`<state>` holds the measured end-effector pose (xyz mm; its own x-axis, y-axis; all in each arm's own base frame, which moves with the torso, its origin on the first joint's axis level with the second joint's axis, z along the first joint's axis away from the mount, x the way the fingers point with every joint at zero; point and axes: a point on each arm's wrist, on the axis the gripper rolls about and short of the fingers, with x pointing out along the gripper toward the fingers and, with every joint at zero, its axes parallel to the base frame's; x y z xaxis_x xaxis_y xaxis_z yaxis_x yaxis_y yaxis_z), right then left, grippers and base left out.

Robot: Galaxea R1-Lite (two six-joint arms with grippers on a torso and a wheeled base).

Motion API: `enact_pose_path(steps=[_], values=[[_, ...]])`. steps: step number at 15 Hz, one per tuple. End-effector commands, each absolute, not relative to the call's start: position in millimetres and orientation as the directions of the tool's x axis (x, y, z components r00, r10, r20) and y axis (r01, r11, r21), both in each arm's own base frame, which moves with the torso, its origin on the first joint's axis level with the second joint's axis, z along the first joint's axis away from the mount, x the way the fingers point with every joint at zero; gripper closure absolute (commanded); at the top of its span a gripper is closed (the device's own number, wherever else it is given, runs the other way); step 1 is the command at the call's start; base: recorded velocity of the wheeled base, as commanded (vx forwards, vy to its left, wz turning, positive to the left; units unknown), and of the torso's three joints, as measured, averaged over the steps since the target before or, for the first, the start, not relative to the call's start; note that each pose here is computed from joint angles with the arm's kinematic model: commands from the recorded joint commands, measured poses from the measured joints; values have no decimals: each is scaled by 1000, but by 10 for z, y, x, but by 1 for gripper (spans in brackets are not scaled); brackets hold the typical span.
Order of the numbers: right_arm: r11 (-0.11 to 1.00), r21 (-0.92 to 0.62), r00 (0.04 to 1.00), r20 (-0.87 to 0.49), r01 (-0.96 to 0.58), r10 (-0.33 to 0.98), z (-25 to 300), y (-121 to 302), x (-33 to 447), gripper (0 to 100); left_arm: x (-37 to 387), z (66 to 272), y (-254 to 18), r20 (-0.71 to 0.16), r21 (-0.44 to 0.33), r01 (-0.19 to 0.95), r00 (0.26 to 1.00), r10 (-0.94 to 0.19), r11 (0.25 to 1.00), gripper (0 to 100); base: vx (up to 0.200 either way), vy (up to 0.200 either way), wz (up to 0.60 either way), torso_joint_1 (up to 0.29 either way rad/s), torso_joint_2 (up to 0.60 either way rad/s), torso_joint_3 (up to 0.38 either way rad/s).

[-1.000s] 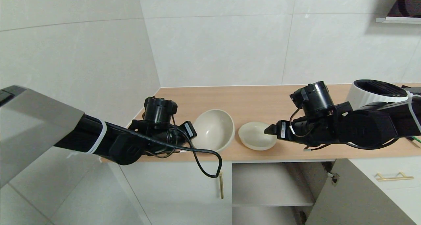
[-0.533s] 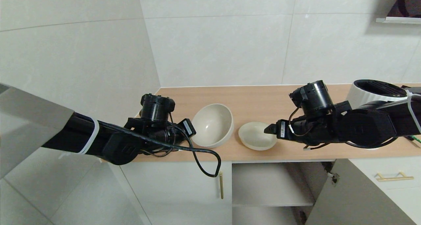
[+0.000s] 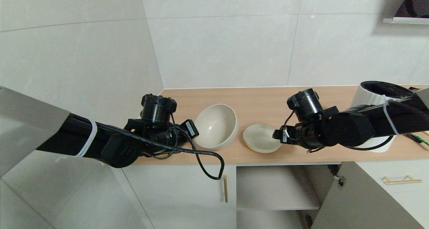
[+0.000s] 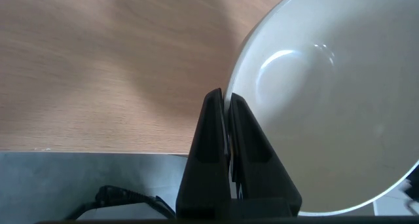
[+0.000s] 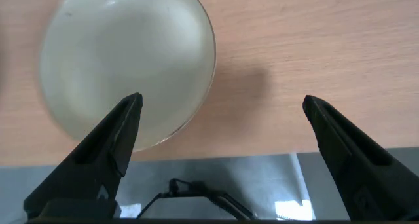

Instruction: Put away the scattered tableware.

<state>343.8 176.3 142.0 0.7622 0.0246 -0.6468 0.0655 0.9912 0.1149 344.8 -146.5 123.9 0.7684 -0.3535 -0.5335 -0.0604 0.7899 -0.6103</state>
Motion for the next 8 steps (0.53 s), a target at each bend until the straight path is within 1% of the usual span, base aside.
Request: enact_pose_path(steps=[1,5,8], values=[[993,92,740,-672,74,7,1240,1799,3518,0,3446,1249,-1465,-531,-612,-59,770,-354,789,100,0,0,0,0,0,0],[990,79,744,-667,113,-32,1180,1777,3619,0,3427,1276,-1469,-527,-613,-55,772,-356,788,100,0,0,0,0,0,0],[990,80,744,-668,114,-32,1134,1798,3659,0,3426,1269,-1474,-530,-612,-55,770,-357,789,100,0,0,0,0,0,0]])
